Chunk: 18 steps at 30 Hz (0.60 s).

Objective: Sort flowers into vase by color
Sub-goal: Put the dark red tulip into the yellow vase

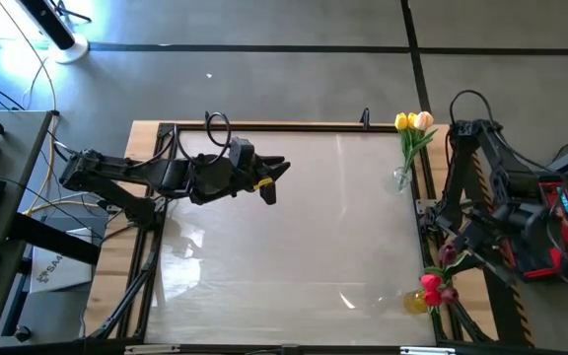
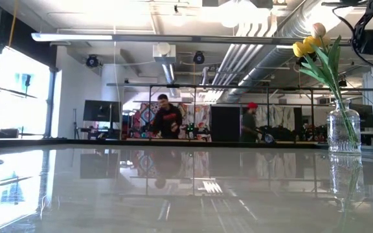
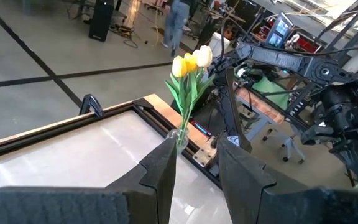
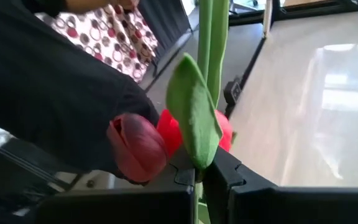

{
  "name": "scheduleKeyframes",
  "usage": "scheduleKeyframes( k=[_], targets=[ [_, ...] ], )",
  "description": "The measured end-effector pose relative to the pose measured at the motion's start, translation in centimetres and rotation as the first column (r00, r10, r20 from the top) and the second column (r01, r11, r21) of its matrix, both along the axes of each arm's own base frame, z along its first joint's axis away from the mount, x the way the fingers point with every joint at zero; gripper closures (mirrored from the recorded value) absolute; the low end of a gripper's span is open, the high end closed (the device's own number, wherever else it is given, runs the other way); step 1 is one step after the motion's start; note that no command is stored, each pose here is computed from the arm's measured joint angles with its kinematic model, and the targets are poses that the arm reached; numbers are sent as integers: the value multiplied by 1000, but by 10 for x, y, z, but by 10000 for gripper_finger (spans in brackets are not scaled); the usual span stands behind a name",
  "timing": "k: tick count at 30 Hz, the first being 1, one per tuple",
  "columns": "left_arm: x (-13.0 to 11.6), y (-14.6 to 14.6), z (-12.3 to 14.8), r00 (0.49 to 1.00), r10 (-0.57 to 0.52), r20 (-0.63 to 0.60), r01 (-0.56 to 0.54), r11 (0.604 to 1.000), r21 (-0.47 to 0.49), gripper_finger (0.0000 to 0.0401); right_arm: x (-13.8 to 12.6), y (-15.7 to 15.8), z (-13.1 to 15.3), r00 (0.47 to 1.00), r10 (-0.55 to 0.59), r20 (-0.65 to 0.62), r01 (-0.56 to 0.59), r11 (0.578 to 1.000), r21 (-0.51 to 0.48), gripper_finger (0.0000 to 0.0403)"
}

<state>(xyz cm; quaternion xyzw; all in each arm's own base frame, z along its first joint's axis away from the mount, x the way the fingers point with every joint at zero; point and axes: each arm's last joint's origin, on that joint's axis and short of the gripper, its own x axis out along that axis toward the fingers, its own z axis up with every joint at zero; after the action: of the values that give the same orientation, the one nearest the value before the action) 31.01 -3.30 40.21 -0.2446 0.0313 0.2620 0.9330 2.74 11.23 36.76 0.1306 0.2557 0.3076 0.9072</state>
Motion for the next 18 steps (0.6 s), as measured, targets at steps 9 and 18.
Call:
scheduleKeyframes(
  k=[9, 18],
  targets=[
    [0, 1, 0, 1000, 3, 0, -3, 1000, -6, 298, 2, 12, -6, 1000, -16, 22, 18, 997, -79, 403],
    [1, 7, 0, 1000, 9, 5, -9, 1000, -17, 298, 2, 10, -5, 1000, -27, 9, 27, 998, -55, 403]
  ],
)
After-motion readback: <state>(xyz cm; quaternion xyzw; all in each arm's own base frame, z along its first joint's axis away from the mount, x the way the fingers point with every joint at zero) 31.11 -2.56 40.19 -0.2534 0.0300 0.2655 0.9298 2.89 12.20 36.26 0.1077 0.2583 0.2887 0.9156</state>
